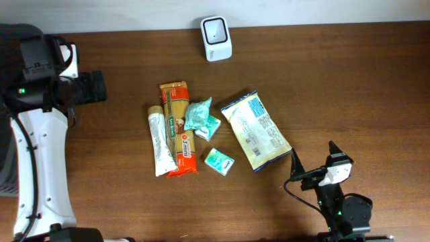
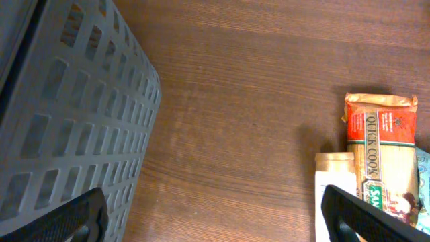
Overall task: Scan the item barcode
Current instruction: 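Move the left gripper back toward the basket, then reach the right gripper to the white snack bag and grasp it, then lift the snack bag with the right gripper up to the white scanner, then lower the snack bag onto the table's right side and release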
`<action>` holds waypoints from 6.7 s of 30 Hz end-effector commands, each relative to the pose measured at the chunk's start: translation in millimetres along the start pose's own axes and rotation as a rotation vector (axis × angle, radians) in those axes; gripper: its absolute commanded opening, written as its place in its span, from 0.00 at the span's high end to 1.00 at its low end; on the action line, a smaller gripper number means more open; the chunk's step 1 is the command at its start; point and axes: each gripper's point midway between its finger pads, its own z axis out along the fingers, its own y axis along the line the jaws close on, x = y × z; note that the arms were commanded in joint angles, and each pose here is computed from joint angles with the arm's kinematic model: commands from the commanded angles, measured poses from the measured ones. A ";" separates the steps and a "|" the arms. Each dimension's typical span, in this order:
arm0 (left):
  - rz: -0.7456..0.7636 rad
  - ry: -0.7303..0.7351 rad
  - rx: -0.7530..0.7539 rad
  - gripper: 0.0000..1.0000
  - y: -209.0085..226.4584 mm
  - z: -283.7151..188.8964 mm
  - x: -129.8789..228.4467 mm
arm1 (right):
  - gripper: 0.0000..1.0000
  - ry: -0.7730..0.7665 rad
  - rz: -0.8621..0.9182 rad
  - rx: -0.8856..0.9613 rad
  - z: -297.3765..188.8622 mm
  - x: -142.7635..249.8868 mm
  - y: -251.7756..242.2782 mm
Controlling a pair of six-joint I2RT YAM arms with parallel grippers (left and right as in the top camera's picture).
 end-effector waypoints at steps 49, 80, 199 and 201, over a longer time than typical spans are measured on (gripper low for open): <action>0.137 -0.028 -0.021 0.01 5.7 -9.0 -6.5 | 0.02 0.464 0.130 -0.424 47.2 -137.4 63.5; 0.137 -0.028 -0.021 0.01 5.7 -9.0 -6.5 | 0.09 1.289 0.218 -0.386 127.1 88.5 0.3; 0.137 -0.028 -0.021 0.01 5.7 -9.0 -6.5 | 0.95 1.464 0.397 -0.023 124.4 61.2 -93.5; 0.137 -0.028 -0.021 0.01 5.7 -9.0 -6.5 | 0.94 1.497 0.367 -0.069 123.5 76.3 -95.8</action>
